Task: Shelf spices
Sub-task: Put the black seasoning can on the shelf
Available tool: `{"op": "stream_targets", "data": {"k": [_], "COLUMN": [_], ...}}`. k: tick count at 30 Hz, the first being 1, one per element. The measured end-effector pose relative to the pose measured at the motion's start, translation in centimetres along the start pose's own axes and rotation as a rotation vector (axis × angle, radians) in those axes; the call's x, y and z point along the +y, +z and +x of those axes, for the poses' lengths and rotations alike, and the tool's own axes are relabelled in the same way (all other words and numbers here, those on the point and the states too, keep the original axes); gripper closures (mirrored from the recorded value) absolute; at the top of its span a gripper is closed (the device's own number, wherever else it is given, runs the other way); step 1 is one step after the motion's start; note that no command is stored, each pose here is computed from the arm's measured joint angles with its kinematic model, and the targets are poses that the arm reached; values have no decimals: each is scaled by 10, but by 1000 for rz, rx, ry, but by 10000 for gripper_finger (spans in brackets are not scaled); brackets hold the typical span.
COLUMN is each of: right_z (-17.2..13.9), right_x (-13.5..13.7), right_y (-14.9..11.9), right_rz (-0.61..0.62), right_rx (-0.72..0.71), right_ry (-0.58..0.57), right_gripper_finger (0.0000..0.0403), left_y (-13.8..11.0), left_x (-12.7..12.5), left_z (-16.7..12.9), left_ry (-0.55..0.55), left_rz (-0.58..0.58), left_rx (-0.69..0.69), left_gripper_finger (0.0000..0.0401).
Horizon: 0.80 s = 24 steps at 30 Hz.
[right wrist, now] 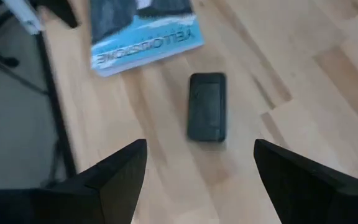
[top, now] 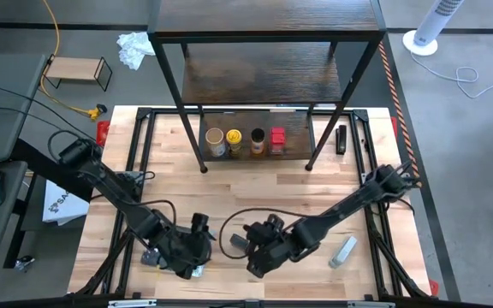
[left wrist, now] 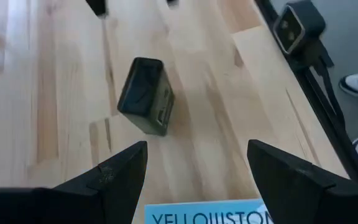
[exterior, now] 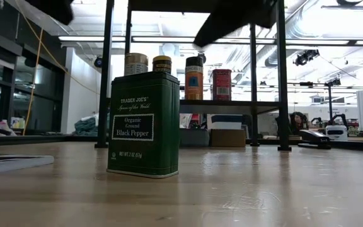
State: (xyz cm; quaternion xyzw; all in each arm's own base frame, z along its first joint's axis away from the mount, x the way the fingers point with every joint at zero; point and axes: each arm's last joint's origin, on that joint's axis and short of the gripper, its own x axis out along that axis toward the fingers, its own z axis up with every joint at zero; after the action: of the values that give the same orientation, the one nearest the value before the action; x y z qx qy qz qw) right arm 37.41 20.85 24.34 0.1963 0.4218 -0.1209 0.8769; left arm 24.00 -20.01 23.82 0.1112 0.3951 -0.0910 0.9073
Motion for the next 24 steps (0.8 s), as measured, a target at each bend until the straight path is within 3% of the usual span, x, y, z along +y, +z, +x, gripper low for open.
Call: {"op": "stream_targets", "data": {"k": [4,8,16,24], "right_z": [18,31,41,65], "right_x": [0,5,5,1], "right_y": [3,6,-1,-7], "right_rz": [-3,-57,-170,-176], "right_rx": [-33,-66,-29,27], "right_ry": [-53,-17,-12,-14], "right_gripper_finger": [110,110,110,110], "left_y": [3,1,-2,-1], "left_x": [4,5,3,4], "left_z": [1,-2,-4,-4], "left_ry": [36,109,139,173], "left_rz": [-135,-238,-339,-399], "left_rx": [-8,-25,-27,-56], "left_gripper_finger": [126,126,126,126]}}
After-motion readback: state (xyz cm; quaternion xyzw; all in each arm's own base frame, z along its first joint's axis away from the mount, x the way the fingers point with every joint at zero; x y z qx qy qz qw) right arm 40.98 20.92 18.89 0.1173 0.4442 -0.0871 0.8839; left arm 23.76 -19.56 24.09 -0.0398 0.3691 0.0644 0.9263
